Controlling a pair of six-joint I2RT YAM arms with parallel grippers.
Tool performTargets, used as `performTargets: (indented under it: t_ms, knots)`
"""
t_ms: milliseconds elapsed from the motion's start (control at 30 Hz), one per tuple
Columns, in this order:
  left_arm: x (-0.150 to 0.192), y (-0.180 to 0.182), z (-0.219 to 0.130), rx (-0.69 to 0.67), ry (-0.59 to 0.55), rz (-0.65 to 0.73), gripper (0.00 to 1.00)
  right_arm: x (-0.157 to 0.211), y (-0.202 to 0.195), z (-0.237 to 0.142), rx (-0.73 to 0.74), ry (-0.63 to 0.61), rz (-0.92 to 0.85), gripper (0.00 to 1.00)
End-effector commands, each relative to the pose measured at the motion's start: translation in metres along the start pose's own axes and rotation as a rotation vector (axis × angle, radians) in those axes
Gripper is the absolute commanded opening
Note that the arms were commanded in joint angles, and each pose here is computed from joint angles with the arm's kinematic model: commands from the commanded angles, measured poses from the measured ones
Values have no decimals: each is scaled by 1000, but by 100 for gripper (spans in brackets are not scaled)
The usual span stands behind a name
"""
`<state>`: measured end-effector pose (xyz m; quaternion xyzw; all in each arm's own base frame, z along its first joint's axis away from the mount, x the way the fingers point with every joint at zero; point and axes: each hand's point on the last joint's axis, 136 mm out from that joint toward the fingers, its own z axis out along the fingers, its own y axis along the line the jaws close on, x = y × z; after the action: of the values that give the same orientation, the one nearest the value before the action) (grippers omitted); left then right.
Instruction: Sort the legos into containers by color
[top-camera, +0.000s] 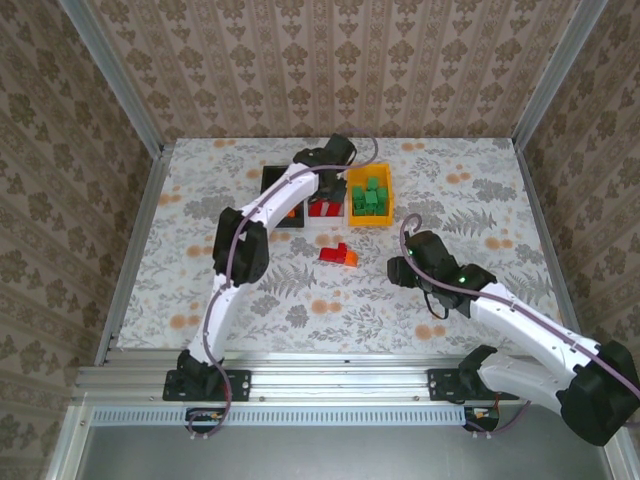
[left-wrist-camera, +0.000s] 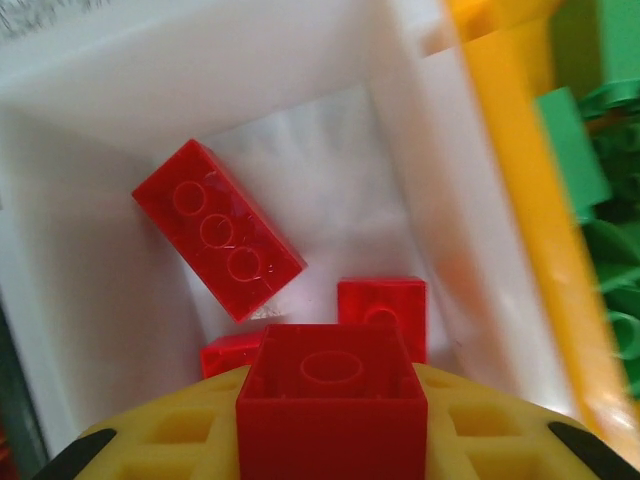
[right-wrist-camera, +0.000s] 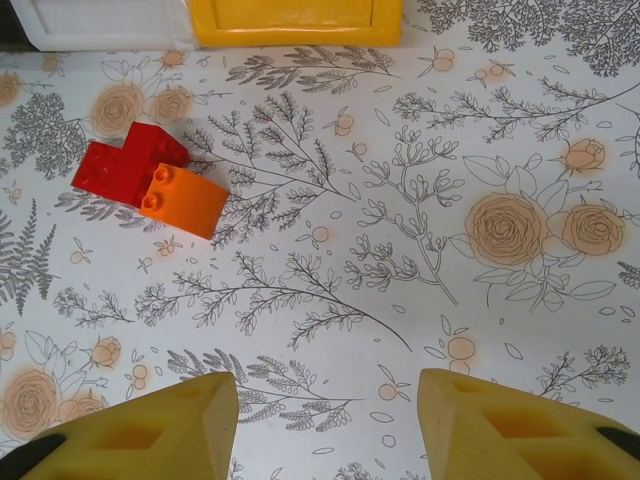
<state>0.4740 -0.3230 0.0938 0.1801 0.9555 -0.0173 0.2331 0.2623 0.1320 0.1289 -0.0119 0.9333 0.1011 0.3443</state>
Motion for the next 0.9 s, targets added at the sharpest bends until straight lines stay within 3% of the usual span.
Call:
performTargets:
  t_ms: [0,233,467,667,867]
  knots:
    - [-6,6,-12,44,16,-52,23,9,-5,-3,6,21,3,52]
    - [-2,-1,-8,75,30,-29,39,12,-4,1,-1,28,1,53]
    - [-9,-9,-36,85,-35,12,74,10,-3,2,-9,19,12,57]
    - [-2,-15,-79,70,-123,49,84,11,-2,2,-15,20,13,58]
    - [58,-20,-92,62,-101,72,82,12,-1,6,-21,26,8,59]
